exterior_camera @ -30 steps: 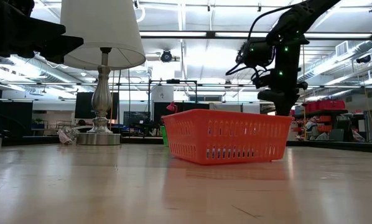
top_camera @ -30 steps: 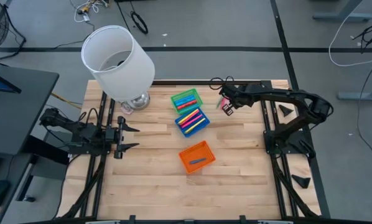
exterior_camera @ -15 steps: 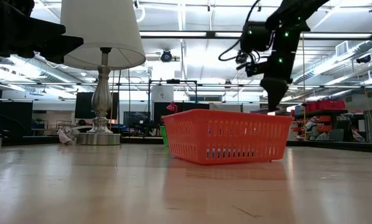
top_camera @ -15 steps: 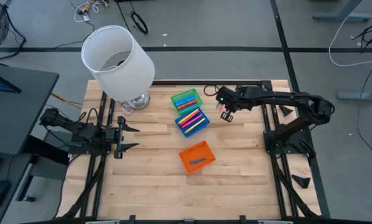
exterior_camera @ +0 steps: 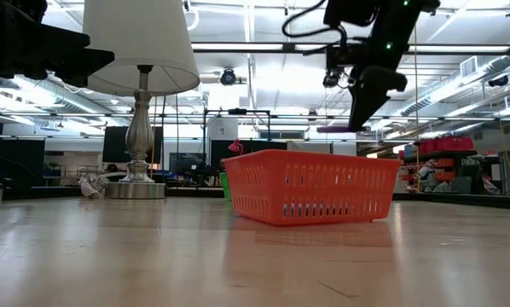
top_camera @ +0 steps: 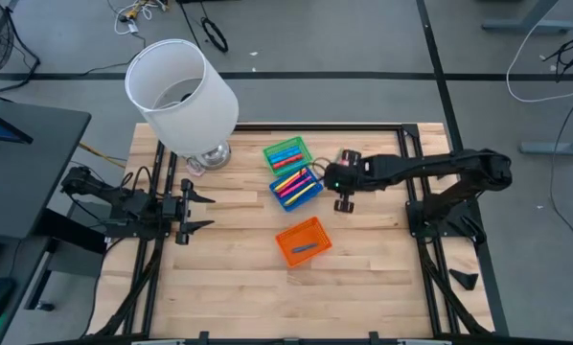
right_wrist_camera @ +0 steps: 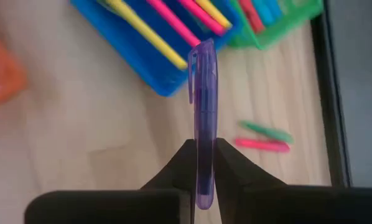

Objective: Pick & Place Markers
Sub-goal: Put the purple marker pen into the orange bin

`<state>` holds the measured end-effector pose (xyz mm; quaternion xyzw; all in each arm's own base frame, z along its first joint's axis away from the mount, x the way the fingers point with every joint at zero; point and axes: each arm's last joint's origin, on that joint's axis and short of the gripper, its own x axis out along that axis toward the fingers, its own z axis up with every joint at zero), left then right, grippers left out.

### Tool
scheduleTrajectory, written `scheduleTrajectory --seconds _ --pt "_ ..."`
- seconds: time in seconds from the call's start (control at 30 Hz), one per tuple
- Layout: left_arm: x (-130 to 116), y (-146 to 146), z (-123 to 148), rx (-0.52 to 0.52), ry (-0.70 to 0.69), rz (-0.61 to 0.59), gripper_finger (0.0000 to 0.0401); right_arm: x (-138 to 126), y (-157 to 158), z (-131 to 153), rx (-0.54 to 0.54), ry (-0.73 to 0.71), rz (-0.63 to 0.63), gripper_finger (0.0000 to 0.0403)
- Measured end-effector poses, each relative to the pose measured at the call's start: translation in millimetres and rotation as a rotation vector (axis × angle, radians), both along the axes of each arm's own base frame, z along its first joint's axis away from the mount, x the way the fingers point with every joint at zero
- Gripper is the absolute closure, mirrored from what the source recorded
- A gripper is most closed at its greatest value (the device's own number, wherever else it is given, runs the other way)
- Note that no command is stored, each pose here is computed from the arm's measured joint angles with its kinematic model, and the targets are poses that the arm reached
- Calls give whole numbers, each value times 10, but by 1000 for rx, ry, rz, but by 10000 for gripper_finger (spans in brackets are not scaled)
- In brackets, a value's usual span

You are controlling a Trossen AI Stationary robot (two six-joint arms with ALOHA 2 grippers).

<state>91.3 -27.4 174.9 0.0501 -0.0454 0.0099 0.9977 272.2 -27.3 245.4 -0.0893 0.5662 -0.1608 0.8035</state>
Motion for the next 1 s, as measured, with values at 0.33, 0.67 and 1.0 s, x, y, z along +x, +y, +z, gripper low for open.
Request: scheduleTrajectory --seconds 0.33,0.67,1.0 --pt "0 0 0 0 0 0 128 248 617 42 9 -21 196 370" --pt "0 0 0 0 -1 0 128 683 1185 -16 40 -22 324 370" --pt "0 0 2 -1 -1 0 128 834 1585 -145 85 0 436 370"
